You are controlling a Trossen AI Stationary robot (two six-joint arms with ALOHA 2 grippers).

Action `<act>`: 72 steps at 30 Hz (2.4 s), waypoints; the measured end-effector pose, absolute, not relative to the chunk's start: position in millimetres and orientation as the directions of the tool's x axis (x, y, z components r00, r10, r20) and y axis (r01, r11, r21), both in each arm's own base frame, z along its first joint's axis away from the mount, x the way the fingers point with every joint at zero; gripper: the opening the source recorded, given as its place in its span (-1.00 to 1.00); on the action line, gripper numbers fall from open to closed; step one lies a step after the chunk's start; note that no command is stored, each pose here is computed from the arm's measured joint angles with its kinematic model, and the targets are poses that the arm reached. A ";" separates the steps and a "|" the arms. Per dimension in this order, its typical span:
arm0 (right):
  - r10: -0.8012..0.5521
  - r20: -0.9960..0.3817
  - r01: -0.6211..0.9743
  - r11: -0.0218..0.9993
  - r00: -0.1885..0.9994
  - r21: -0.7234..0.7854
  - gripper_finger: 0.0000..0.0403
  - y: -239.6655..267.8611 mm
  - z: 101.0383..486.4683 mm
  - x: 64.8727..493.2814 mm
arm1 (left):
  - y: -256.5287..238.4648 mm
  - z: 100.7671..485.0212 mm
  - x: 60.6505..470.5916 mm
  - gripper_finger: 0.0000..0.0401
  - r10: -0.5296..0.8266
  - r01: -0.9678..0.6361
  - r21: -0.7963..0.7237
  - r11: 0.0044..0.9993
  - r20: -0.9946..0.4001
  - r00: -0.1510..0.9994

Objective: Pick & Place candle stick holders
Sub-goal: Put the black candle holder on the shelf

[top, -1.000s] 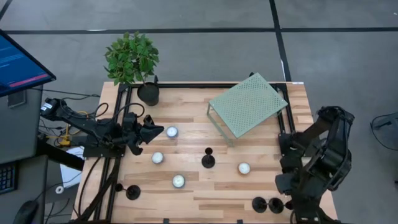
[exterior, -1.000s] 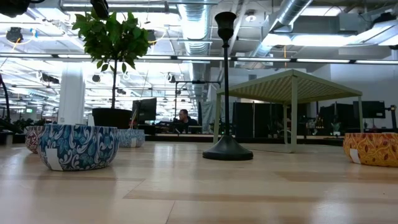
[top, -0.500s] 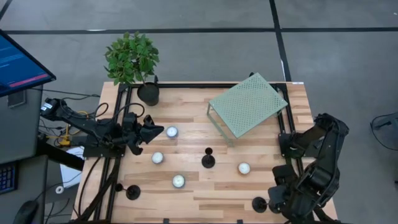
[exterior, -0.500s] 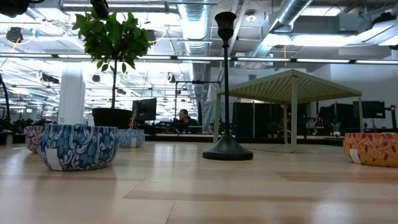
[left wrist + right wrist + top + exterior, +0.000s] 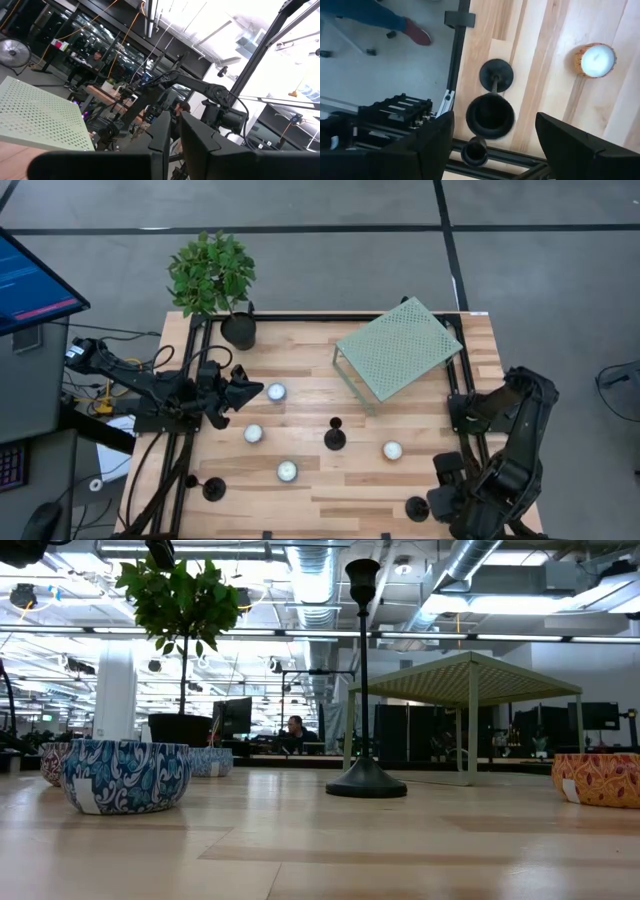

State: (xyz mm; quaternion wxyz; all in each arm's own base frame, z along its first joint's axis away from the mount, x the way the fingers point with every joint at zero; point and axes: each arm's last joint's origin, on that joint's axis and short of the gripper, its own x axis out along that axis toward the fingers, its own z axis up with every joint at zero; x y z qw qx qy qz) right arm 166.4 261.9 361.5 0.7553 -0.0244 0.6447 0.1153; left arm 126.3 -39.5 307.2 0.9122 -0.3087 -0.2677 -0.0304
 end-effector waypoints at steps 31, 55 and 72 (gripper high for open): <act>0.061 -0.984 -0.175 0.984 0.166 0.032 0.27 266.4 342.5 167.1 | -39.3 307.9 125.8 -0.80 0.112 0.229 -0.553 0.801 0.514 0.850; 0.068 -0.978 -0.092 0.995 0.199 0.051 -0.39 235.6 367.0 161.7 | -39.2 308.0 125.8 -0.80 0.112 0.229 -0.553 0.801 0.515 0.850; 0.217 -0.839 0.064 0.956 0.499 0.286 -0.38 114.7 447.4 119.1 | -39.3 308.0 125.8 -0.80 0.112 0.229 -0.553 0.801 0.515 0.850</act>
